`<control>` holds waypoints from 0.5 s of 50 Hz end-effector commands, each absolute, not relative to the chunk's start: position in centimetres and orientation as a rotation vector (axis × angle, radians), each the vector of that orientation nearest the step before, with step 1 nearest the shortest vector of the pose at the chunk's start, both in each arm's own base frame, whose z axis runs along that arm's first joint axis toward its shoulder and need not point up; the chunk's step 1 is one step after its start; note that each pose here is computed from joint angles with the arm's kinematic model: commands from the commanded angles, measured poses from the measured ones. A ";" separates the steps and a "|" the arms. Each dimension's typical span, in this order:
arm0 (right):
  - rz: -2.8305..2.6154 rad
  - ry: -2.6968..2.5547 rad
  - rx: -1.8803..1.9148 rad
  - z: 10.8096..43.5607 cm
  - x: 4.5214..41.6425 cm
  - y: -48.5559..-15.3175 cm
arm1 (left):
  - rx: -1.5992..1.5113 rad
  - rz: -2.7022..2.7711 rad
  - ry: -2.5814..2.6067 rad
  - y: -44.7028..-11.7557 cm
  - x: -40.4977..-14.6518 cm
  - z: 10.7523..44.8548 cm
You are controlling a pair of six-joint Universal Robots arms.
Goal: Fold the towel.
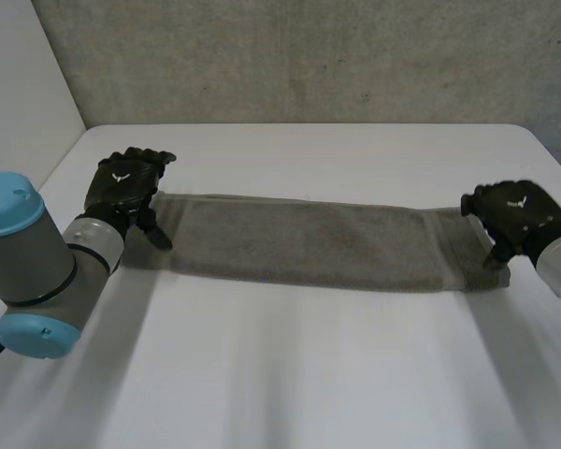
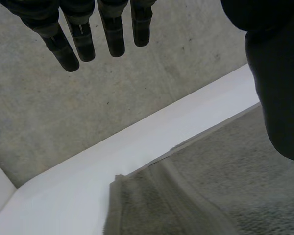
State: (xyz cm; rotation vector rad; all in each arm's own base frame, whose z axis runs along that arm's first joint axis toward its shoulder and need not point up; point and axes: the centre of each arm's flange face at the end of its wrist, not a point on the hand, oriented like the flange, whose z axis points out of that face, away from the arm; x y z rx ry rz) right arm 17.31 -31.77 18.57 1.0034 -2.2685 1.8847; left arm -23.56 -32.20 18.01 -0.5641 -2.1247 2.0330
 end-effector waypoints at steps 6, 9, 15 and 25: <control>1.707 -2.333 1.093 13.0 16.9 -33.2 | -0.553 2.036 -2.080 -31.8 -24.1 17.7; 1.707 -2.322 1.099 12.8 16.9 -33.3 | -0.553 2.036 -2.080 -31.8 -24.1 17.7; 1.705 -2.309 1.070 12.5 16.3 -34.5 | -0.551 2.040 -2.078 -31.9 -24.0 17.8; 1.701 -2.235 0.919 13.4 13.5 -36.6 | -0.553 2.039 -2.077 -31.8 -24.1 17.8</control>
